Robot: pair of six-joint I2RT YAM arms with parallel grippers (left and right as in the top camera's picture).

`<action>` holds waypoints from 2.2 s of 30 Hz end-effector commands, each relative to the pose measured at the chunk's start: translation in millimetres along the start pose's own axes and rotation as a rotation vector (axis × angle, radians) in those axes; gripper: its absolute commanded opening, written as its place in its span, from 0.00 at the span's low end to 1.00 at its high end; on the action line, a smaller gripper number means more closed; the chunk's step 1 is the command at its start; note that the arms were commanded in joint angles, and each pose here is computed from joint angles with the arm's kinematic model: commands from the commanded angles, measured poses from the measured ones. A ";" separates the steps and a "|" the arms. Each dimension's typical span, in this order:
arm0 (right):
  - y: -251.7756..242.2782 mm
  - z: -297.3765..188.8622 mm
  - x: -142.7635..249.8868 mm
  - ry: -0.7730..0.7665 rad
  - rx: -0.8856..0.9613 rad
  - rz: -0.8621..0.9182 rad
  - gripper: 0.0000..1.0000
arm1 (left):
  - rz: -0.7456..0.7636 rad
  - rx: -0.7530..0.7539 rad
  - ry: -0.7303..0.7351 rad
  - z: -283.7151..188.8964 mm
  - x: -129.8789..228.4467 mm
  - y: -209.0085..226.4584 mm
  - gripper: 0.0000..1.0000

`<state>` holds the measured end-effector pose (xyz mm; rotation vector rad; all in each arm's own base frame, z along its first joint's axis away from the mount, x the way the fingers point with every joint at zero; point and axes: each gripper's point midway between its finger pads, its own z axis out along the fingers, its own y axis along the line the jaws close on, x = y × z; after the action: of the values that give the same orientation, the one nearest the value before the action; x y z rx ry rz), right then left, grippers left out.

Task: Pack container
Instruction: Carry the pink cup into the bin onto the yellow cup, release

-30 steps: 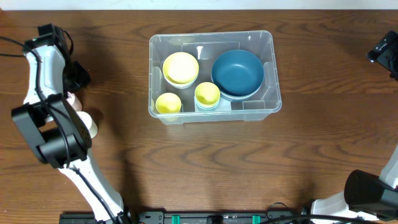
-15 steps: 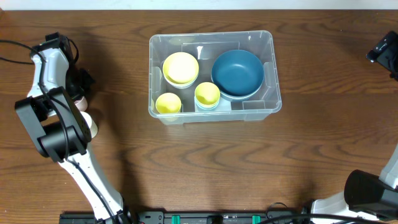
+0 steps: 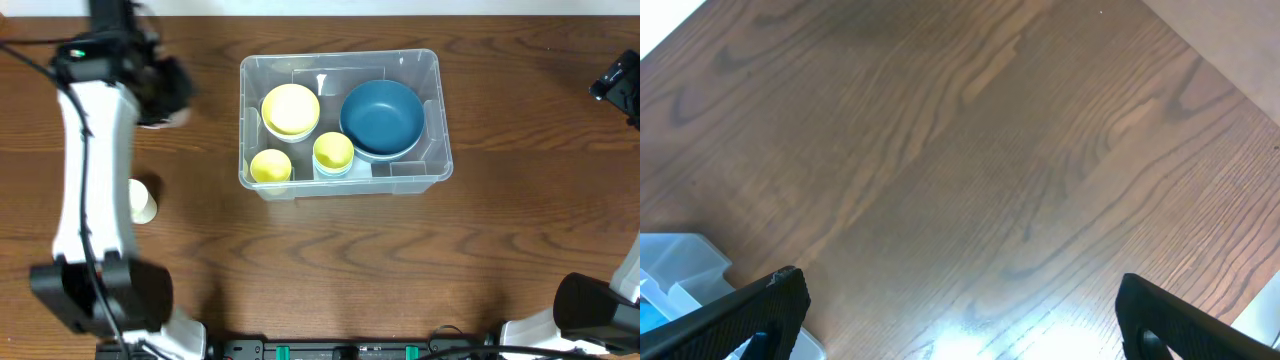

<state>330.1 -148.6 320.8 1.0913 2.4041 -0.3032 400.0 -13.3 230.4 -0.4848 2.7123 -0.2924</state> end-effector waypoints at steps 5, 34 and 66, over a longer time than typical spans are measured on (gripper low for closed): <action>-1.4 0.4 0.3 0.001 0.006 0.014 0.99 | 0.391 0.090 0.134 -16.6 82.2 -85.6 0.06; -1.3 0.4 0.2 0.001 0.006 0.015 0.99 | 0.519 -0.065 0.299 76.0 145.1 -73.1 0.56; -1.4 0.4 0.3 0.001 0.006 0.015 0.99 | -0.041 -0.348 -0.105 -63.2 77.1 77.1 0.71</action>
<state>330.0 -148.5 320.7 1.0914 2.4045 -0.3033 284.6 10.6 274.3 -0.4514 2.6169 0.0879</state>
